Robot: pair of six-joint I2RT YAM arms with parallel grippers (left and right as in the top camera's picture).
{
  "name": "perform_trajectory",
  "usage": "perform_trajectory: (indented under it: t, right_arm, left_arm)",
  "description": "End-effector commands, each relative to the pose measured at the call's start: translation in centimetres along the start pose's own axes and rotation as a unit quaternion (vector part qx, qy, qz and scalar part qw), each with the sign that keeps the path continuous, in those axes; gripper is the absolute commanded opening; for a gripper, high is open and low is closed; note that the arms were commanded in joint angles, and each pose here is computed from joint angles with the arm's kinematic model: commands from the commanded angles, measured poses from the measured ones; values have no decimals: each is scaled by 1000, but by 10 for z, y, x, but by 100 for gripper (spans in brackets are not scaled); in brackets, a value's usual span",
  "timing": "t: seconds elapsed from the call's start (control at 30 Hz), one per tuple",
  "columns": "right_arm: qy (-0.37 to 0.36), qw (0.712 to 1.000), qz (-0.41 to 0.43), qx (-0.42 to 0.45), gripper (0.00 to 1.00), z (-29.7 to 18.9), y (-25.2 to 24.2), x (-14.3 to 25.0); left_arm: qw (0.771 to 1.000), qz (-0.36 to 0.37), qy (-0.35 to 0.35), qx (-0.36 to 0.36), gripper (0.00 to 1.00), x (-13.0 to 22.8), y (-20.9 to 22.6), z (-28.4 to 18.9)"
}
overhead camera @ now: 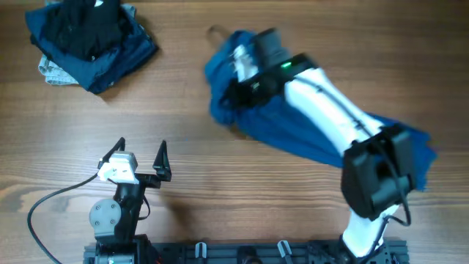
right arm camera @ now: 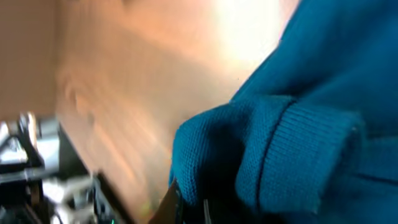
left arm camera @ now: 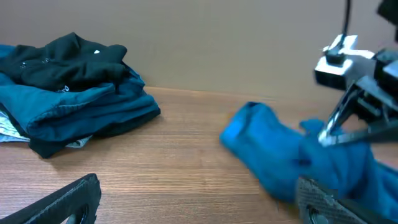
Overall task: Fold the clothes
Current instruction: 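Drag the grasped teal shirt leftward to the table center with the right gripper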
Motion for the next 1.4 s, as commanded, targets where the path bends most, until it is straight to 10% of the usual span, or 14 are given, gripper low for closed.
perform_trajectory:
  t: [0.0, 0.03, 0.1, 0.13, 0.57, 1.37]
  right_arm:
    - [37, 998, -59, -8, 5, 24, 48, 21]
    - [45, 996, -71, -7, 8, 31, 57, 26]
    - [51, 994, -92, 8, 68, 41, 68, 33]
    - [50, 994, -95, 20, 76, 42, 67, 33]
    - [-47, 989, -69, 120, 81, -53, -17, -16]
    - [205, 959, -162, 112, 66, 63, -48, 75]
  left_arm:
    - [1000, 9, 2, 2, 100, 2, 0, 0]
    - [1000, 9, 2, 2, 100, 2, 0, 0]
    - [1000, 9, 2, 2, 100, 2, 0, 0]
    - [1000, 9, 2, 2, 100, 2, 0, 0]
    - [1000, 9, 2, 2, 100, 2, 0, 0]
    - [1000, 9, 2, 2, 100, 2, 0, 0]
Point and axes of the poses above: each gripper's point midway between its finger pads, its own z axis out along the fingers, its own y axis along the line the jaws close on, x = y × z, the point moved 4 cm from there along -z, back along the fingers, and after that the axes turned 9 degrees about -z, right-handed, at the moved point
